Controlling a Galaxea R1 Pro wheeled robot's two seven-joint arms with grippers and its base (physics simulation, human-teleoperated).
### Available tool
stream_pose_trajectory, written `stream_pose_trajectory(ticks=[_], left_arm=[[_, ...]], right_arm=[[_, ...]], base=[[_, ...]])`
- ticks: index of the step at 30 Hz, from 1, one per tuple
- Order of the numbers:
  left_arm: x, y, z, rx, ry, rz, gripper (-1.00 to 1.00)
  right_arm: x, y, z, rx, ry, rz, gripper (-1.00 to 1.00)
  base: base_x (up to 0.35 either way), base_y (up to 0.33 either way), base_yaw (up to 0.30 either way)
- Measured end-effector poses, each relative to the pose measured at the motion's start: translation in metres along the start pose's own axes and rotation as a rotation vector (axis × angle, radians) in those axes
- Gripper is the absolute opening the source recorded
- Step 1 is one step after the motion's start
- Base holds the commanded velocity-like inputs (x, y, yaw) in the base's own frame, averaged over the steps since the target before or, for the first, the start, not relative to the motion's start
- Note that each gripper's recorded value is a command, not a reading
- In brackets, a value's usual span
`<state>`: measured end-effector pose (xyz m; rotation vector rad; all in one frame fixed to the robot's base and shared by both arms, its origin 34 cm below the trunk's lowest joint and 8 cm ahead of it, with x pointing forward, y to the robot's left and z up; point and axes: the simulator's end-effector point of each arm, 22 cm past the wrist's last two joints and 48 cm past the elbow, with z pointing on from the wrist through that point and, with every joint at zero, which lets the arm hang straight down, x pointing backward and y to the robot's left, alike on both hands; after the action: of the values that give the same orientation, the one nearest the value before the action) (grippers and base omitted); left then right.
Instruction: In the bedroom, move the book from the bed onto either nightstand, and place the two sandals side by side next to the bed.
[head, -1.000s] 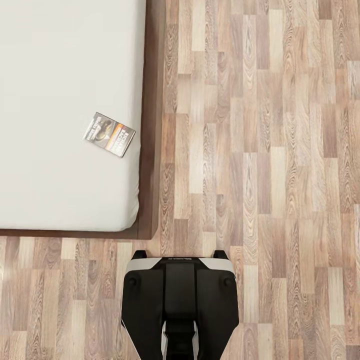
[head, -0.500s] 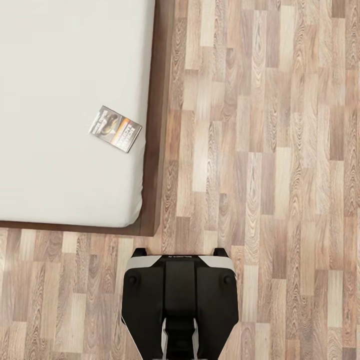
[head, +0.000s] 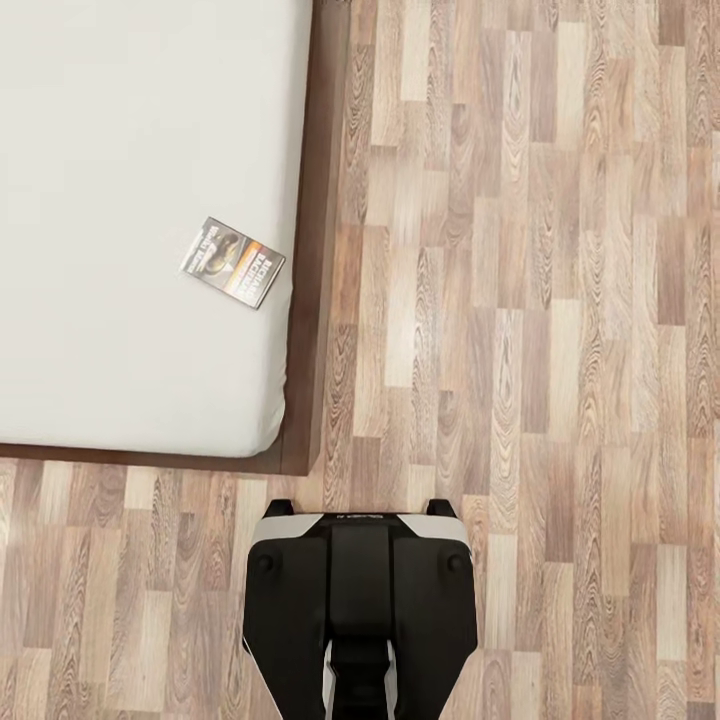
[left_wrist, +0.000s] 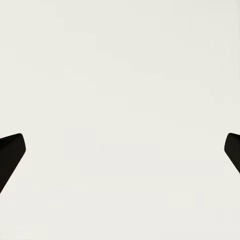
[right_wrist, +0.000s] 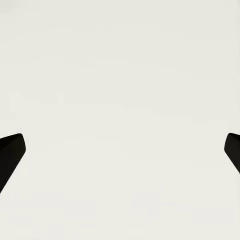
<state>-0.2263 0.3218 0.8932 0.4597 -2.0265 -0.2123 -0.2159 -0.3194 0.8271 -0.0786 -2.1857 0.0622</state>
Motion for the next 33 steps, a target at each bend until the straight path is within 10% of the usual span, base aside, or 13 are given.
stream_pose_trajectory(ticks=[10, 24, 33], left_arm=[[-0.002, -0.006, 0.002, 0.01, -0.017, -0.006, 1.0], [0.093, -0.007, 0.009, -0.025, 0.154, -0.069, 1.0], [0.101, -0.009, 0.012, -0.025, 0.169, -0.077, 1.0]], right_arm=[[-0.005, -0.001, 0.001, 0.002, -0.016, 0.0, 1.0], [-0.01, -0.003, 0.001, 0.007, -0.033, 0.013, 1.0], [-0.015, -0.006, 0.002, 0.01, -0.046, 0.018, 1.0]], base=[[0.0, 0.0, 0.0], [0.0, 0.0, 0.0], [0.0, 0.0, 0.0]])
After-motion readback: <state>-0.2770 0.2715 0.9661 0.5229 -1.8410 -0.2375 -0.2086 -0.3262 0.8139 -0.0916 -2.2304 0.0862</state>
